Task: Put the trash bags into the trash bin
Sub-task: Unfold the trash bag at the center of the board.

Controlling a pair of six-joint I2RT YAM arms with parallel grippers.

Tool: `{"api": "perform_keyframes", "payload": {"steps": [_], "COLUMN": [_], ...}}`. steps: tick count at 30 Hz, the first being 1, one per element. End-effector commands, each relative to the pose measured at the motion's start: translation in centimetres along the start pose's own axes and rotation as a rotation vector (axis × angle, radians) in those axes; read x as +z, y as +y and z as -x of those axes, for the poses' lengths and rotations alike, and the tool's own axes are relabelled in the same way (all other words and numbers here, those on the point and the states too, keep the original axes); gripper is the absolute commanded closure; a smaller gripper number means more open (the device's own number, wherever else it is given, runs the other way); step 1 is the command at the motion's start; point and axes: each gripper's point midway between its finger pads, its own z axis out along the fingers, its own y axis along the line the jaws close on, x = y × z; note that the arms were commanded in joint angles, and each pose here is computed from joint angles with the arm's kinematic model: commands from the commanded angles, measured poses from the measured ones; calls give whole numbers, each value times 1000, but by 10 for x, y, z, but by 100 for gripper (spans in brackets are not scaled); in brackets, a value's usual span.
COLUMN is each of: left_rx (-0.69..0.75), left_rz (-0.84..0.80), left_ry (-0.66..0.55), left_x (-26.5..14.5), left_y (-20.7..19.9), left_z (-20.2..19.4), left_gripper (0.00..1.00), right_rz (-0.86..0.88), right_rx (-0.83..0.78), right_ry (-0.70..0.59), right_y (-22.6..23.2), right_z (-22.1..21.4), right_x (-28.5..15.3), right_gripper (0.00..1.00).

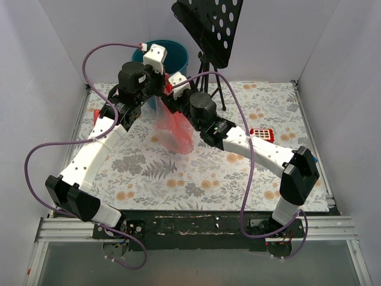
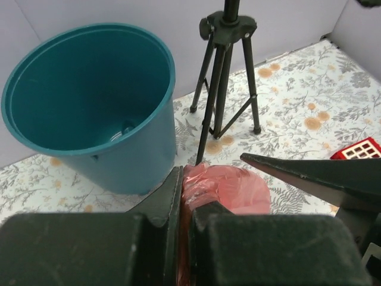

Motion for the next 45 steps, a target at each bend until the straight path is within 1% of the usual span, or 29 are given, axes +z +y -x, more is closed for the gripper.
{"api": "perform_keyframes", "payload": {"steps": [1, 2, 6, 8, 9, 10, 11, 13, 14, 17, 20, 23, 25, 26, 29, 33, 40, 45], "left_rx": [37, 45, 73, 79, 79, 79, 75, 53, 44, 30, 9, -11, -19, -21, -19, -14, -7, 11], "left_rz": [-95, -89, -72, -70, -71, -74, -80, -78, -78, -73, -69, -75, -77, -72, -74, -76, -62, -46], "left_ry": [-34, -35, -33, -32, -26, -25, -20, -12, -7, 13, 17, 19, 21, 19, 16, 16, 10, -12], "left_x": [-37, -38, -39, -39, -37, -38, -37, -33, -31, -22, -16, -12, -12, -13, -15, -18, -22, -32], "left_y": [-27, -26, -21, -20, -20, -21, -22, -22, -23, -23, -23, -25, -26, -24, -24, -23, -19, -12], "left_z": [14, 13, 7, 6, 3, 2, 0, -3, -5, -10, -11, -8, -7, -6, -3, -2, -2, 9], "left_gripper": [100, 100, 100, 100, 100, 100, 100, 100, 100, 100, 100, 100, 100, 100, 100, 100, 100, 100], "right_rz": [-166, -177, -237, -261, -240, -200, -124, 55, 101, 189, 224, 139, 54, 34, -11, -83, -135, -130], "right_rx": [-46, -64, -118, -127, -125, -112, -91, -47, -36, -26, -5, 26, 55, 63, 77, 50, -39, -76], "right_ry": [-41, -37, 42, 56, 64, 49, 16, -14, -25, -57, -85, -79, -98, -121, -134, -117, -127, -94], "right_y": [-54, -64, -112, -134, -134, -132, -120, -85, -71, -33, -7, 1, -7, -9, -11, -16, -32, -41], "right_z": [7, 5, -29, -32, -36, -30, -20, -9, -4, 7, 19, 21, 28, 38, 43, 34, 25, 4], "right_x": [0, -6, -30, -46, -50, -55, -60, -66, -69, -73, -65, -43, -28, -22, -3, 16, 17, 9], "right_gripper": [29, 30, 32, 33, 33, 33, 31, 28, 27, 23, 21, 21, 21, 21, 21, 23, 29, 30]}}
